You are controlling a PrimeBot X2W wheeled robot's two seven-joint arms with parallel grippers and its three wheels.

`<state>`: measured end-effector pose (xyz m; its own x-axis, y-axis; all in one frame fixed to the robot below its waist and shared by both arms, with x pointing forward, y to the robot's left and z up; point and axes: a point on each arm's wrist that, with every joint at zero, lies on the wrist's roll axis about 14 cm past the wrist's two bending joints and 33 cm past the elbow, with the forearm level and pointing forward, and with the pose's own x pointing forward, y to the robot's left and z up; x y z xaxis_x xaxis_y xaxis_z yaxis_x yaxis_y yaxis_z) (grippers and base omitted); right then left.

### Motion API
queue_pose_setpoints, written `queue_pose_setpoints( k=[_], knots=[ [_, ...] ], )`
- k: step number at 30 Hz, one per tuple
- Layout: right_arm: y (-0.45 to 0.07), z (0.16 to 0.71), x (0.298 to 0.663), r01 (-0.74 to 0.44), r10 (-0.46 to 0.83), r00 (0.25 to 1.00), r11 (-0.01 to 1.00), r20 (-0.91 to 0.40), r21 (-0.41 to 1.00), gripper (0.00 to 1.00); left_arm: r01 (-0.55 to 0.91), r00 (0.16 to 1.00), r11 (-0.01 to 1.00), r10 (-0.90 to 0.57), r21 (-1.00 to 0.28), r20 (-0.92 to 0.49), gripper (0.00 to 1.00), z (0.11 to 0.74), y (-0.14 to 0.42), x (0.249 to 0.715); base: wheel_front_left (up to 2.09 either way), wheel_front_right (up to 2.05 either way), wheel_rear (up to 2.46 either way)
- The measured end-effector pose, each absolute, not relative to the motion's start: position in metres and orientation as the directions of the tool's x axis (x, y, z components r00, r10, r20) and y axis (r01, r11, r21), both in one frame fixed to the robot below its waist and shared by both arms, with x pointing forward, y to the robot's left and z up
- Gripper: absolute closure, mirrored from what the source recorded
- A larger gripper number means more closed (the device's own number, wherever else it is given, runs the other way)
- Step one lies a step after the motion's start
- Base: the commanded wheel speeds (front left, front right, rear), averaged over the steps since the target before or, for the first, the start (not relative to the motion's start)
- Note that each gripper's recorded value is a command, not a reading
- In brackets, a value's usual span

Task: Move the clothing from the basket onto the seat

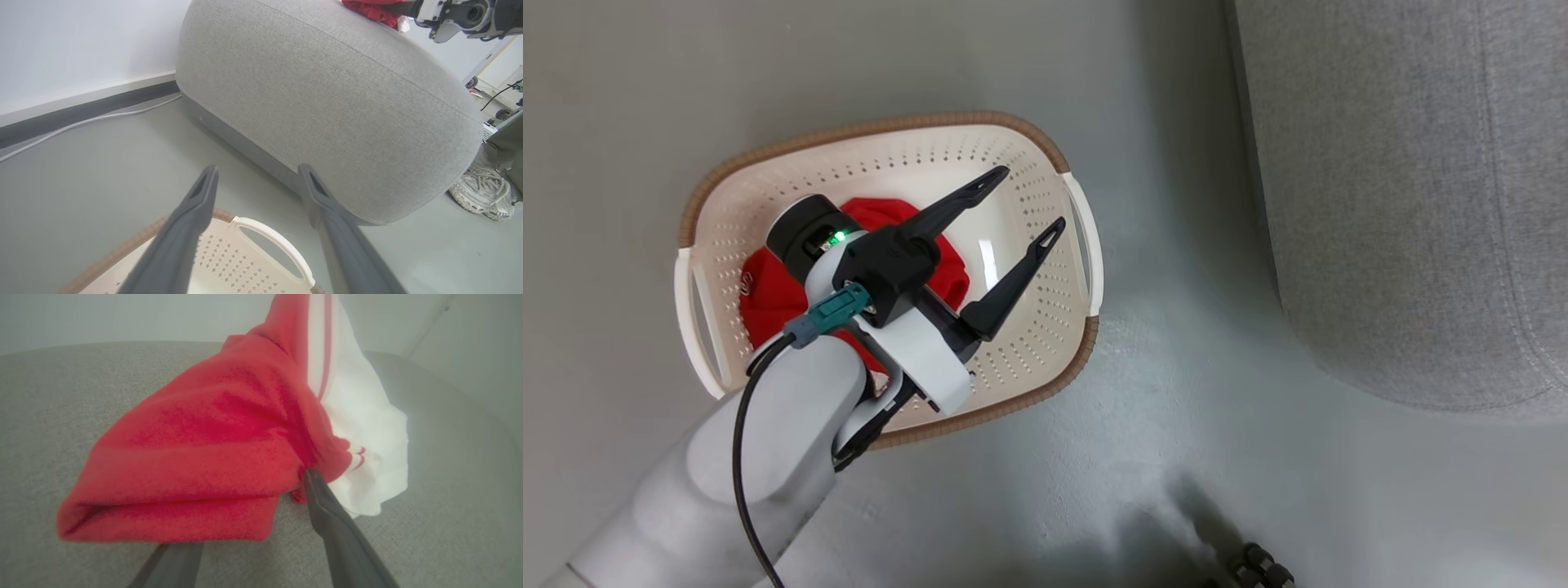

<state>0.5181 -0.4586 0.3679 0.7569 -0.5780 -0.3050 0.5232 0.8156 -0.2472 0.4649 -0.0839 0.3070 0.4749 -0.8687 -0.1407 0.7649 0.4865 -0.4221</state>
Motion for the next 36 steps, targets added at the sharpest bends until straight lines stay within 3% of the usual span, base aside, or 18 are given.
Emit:
queue_pose_setpoints(
  k=[8,19,26,36],
  knots=[
    [-0.418,0.38,0.52,0.407,-0.46,0.838,0.885,-0.293,-0.227,0.0,0.749,0.529,0.524,-0.841,-0.405,-0.111,0.0,0.342,-0.081,0.468,0.0,0.0,0.0],
    [-0.347,0.406,0.512,0.238,-0.262,0.936,0.963,-0.237,-0.122,0.0,0.66,0.665,0.65,-0.739,-0.376,-0.11,0.0,0.383,-0.043,0.469,0.0,0.0,0.0],
    [-0.298,0.437,0.514,0.149,-0.147,0.978,0.989,-0.151,0.002,0.0,0.538,0.778,0.763,-0.613,-0.357,-0.139,0.0,0.398,0.004,0.465,0.0,0.0,0.0],
    [-0.22,0.481,0.505,-0.047,0.05,0.998,0.996,-0.045,0.075,0.0,0.306,0.923,0.901,-0.36,-0.307,-0.135,0.0,0.426,0.091,0.45,0.0,0.0,0.0]
  ],
)
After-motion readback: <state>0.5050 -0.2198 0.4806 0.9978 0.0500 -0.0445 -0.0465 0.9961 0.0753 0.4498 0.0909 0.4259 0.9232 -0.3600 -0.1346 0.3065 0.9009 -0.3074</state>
